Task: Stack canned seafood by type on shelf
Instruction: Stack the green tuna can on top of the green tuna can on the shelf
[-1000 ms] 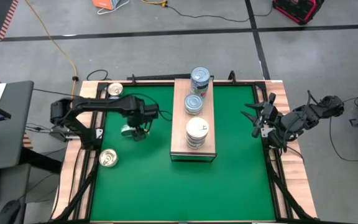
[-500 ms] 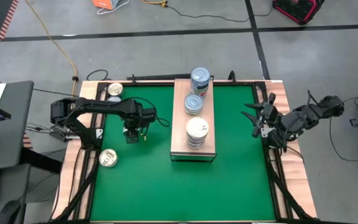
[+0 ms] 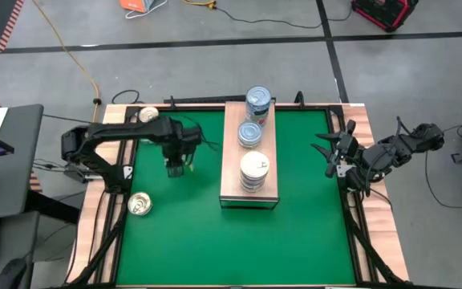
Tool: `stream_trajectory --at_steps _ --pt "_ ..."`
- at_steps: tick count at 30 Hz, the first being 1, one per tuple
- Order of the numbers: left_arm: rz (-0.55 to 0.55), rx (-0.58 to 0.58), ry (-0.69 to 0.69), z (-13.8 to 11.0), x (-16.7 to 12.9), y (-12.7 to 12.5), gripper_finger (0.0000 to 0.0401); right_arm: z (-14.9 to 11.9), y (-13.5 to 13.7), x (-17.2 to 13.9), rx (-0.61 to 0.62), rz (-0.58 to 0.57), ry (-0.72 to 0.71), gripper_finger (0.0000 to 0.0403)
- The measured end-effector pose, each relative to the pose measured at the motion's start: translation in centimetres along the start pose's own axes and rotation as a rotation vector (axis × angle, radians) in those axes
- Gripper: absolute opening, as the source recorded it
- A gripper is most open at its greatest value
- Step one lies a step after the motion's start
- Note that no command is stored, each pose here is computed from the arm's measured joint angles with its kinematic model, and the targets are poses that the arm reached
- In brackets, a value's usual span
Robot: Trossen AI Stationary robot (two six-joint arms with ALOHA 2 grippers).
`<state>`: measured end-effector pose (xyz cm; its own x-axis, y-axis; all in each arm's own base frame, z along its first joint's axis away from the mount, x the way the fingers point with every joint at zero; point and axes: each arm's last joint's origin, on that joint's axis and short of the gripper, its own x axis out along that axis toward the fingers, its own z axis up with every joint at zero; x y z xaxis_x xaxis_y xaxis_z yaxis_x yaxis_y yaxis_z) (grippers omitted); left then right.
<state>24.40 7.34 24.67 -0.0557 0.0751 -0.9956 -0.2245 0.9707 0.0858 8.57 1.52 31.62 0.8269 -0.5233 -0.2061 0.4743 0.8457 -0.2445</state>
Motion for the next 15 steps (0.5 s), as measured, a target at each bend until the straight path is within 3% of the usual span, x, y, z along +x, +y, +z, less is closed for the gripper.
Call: stream_trajectory --at_steps 3,9,15 --pt "-0.073 -0.067 -0.138 0.2 -3.0 1.6 0.0127 -0.3 0.1 0.1 -0.046 -0.001 0.006 0.0179" --pt "-0.347 -0.270 -0.438 0.1 -7.4 4.8 0.0132 -1.4 0.5 0.4 -0.132 0.024 -0.023 0.0179" --pt "-0.496 -0.291 -0.540 -0.7 -8.9 5.5 0.0133 -1.1 0.1 0.2 -0.088 0.078 -0.061 0.0179"
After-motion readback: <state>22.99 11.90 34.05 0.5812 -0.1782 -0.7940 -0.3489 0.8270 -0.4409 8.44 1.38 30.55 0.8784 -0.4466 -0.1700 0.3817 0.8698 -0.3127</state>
